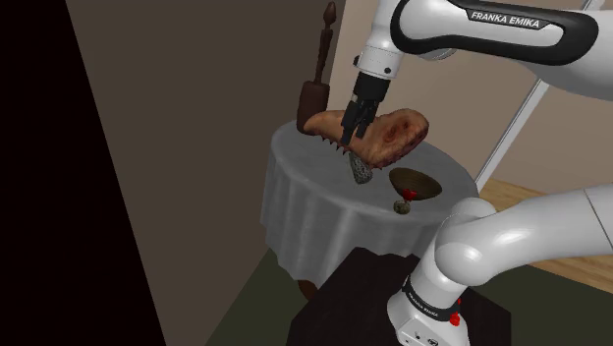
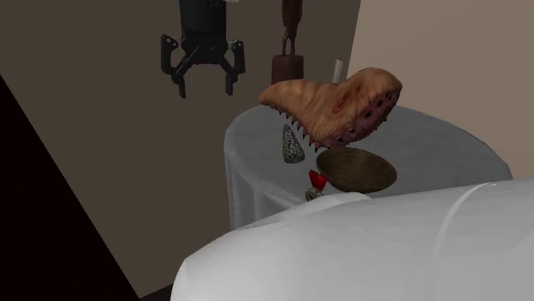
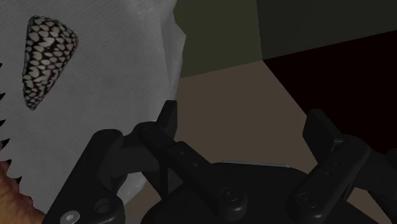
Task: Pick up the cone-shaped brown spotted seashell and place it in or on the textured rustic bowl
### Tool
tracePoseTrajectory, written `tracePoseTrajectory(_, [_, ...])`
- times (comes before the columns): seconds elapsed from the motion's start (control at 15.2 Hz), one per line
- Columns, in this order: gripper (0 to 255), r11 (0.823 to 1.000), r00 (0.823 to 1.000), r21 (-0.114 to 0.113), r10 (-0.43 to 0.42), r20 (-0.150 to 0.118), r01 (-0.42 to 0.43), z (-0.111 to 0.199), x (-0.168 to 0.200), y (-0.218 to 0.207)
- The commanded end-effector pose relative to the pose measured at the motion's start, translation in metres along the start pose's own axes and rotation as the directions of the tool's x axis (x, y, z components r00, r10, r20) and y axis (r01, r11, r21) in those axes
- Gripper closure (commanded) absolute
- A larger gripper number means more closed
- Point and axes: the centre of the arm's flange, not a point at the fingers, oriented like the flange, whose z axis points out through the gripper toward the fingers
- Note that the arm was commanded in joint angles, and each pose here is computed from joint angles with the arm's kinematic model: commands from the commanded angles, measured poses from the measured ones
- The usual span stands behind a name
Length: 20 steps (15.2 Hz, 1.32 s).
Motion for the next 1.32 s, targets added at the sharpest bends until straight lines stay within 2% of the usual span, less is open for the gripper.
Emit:
tracePoseTrajectory(0.0, [0,1.0,1.0,0.0,0.0,0.0,0.0,0.0,0.0,0.0])
tracePoseTrajectory(1.25, [0,1.0,0.999,-0.014,0.02,-0.028,-0.02,0.103,0.039,0.222])
